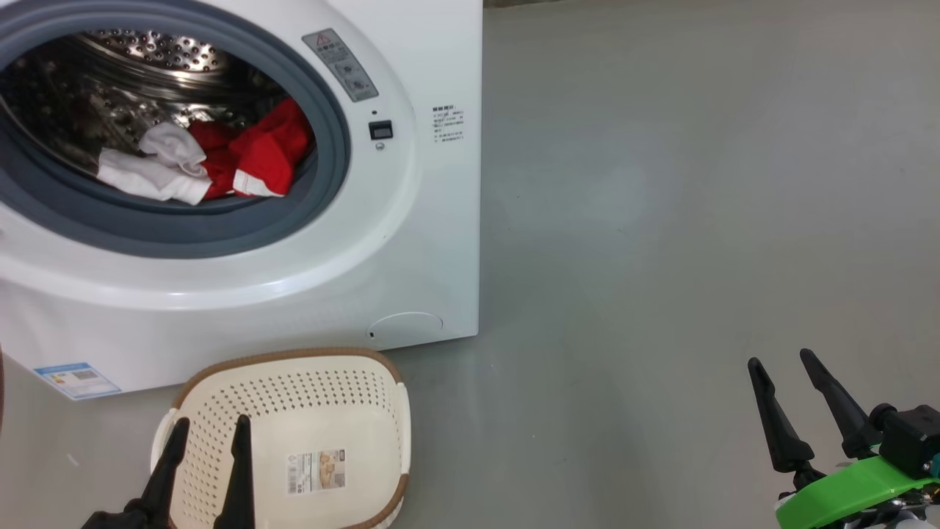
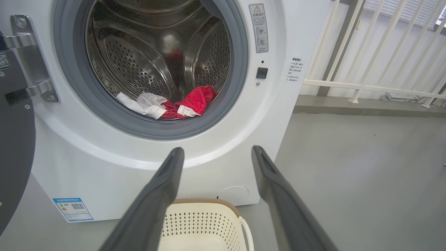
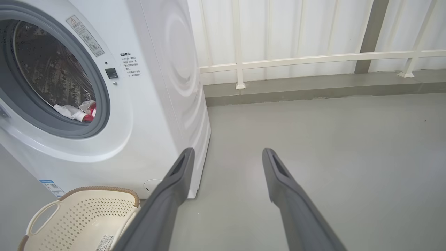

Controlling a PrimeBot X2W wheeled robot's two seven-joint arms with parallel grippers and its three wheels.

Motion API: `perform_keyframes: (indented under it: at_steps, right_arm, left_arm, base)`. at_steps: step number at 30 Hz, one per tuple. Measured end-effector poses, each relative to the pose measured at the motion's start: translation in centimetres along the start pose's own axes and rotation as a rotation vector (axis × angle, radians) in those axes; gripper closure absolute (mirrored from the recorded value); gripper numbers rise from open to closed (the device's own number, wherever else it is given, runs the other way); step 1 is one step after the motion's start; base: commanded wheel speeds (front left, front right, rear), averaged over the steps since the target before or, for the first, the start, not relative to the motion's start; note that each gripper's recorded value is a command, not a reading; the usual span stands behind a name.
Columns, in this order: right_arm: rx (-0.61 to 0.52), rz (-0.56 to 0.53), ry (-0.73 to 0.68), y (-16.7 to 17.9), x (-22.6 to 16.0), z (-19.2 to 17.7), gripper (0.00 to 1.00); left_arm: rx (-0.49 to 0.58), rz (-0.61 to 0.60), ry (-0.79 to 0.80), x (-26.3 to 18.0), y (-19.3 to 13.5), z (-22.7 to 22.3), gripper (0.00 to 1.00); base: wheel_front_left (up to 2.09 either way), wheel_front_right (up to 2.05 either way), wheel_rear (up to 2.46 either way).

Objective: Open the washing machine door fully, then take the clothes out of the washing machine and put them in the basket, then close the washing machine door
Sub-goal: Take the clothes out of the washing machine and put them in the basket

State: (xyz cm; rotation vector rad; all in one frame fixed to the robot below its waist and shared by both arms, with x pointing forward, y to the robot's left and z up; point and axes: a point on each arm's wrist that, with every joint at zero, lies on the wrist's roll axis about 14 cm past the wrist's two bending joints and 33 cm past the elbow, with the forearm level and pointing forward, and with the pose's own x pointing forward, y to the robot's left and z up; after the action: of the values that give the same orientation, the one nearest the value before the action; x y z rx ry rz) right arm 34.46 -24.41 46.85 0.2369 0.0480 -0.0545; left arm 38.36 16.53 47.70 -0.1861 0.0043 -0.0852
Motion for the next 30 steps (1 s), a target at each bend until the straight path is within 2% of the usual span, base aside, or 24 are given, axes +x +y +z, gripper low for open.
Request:
perform_keyframes:
  at_steps: [15,30]
  right_arm:
    - [0.002,0.002,0.005,0.1,0.1,-0.2,0.00]
    - [0.002,0.007,0.027,0.3,0.3,-0.9,0.00]
  left_arm:
    - [-0.029,-0.001,-0.019,0.7,-0.1,0.5,0.00]
    - [-0.027,0.015,0.032,0.9,0.4,-1.1,0.00]
  base:
    - [1.10,-1.10,0.00]
    - [0.09,-0.09,0.00]
